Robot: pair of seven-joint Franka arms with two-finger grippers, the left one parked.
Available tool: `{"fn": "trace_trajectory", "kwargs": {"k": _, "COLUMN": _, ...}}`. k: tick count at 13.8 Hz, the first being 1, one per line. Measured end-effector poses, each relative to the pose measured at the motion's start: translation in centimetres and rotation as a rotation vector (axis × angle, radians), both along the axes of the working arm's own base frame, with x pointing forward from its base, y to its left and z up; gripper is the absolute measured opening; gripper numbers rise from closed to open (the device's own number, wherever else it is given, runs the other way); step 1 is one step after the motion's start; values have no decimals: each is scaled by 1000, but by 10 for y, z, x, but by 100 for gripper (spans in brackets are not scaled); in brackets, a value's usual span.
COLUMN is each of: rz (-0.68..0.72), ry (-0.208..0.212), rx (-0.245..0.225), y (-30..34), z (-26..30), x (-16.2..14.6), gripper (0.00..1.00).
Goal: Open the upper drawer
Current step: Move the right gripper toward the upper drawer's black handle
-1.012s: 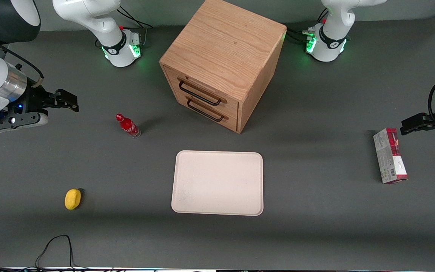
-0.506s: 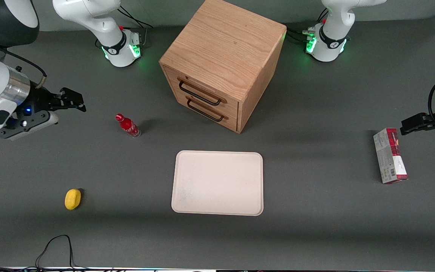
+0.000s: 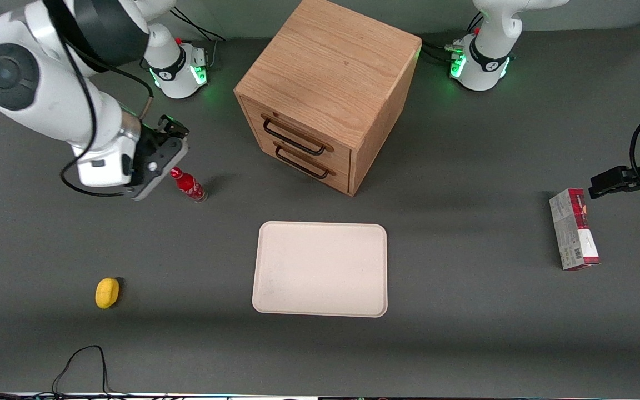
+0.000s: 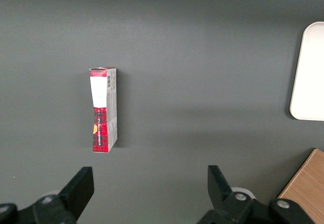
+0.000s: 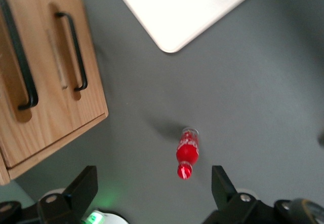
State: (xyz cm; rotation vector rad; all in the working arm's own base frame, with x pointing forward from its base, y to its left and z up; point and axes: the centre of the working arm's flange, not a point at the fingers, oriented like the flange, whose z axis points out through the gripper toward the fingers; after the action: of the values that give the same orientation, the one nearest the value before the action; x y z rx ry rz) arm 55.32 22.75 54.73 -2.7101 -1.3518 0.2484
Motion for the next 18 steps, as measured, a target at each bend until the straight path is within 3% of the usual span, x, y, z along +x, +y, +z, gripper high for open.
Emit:
{"fn": "trace_trajectory", "kwargs": {"k": 4, "rz": 181, "ry": 43, "rx": 16, "y": 78, "z": -34, "x": -8, "gripper": 100}}
{"fn": "trace_trajectory", "kwargs": {"k": 9, "rz": 276, "ry": 83, "rx": 38, "y": 139, "z": -73, "x": -13, "gripper": 100}}
{"fn": "trace_trajectory", "kwargs": {"k": 13, "rz": 265, "ry": 135, "rx": 101, "y": 157, "z": -95, "x": -13, "gripper": 100}}
{"fn": "trace_trajectory", "kwargs": {"k": 18, "rz": 219, "ry": 180, "rx": 95, "y": 179, "z": -113, "x": -25, "gripper": 100}}
